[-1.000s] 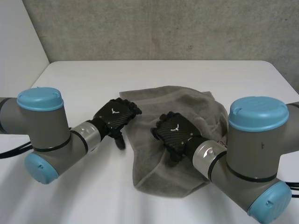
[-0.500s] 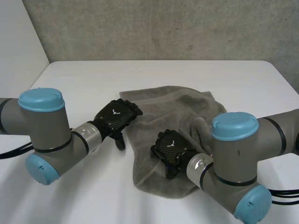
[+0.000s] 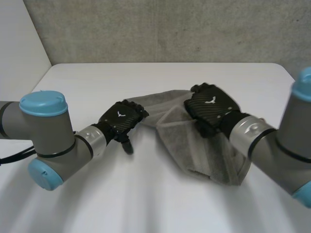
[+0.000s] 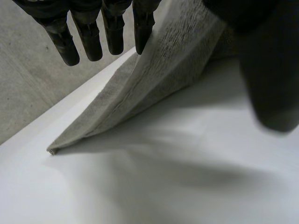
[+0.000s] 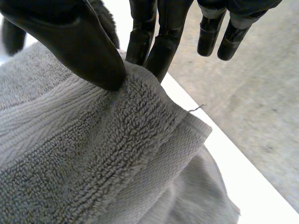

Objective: Fold the towel.

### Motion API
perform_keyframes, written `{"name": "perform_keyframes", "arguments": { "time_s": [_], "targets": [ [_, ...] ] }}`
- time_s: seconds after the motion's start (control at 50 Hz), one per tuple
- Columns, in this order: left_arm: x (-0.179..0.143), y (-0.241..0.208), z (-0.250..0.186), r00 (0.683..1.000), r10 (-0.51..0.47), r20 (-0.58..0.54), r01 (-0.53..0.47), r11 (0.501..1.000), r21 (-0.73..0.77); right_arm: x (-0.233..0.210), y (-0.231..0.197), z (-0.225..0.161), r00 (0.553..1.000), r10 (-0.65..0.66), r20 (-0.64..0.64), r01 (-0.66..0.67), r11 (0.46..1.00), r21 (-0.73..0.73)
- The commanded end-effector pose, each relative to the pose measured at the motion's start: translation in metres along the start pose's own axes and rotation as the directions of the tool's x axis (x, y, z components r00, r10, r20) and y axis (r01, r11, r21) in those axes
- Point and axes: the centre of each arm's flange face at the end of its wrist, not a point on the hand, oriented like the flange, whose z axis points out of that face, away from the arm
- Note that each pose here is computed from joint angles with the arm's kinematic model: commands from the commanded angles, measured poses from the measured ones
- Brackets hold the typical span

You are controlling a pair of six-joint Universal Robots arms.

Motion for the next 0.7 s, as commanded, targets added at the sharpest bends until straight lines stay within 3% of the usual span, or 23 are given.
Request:
{"name": "perform_keyframes", "arguments": {
  "time_s": [0.02, 0.24, 0.5, 0.7],
  "targets": [
    [0.003, -0.005, 0.006, 1.0, 0.016, 0.011, -0.017, 0.998, 0.062, 0.018, -0.006, -0.016, 0.999, 0.005, -0.044, -0.004, 1.0, 0.018],
    [-0.01, -0.008, 0.025, 0.98, -0.118, 0.162, 0.086, 0.978, 0.189, 0.004, 0.007, -0.041, 0.991, 0.086, 0.103, -0.085, 0.996, -0.012],
    [0.024, 0.024, 0.04, 0.989, -0.12, 0.082, 0.111, 0.987, 0.113, 0.016, -0.013, -0.057, 0.992, 0.098, 0.075, -0.102, 0.994, 0.051],
    [0.026, 0.024, 0.039, 0.99, -0.122, 0.074, 0.114, 0.989, 0.097, 0.027, -0.015, -0.055, 0.995, 0.088, 0.045, -0.091, 0.994, 0.063]
  ]
}}
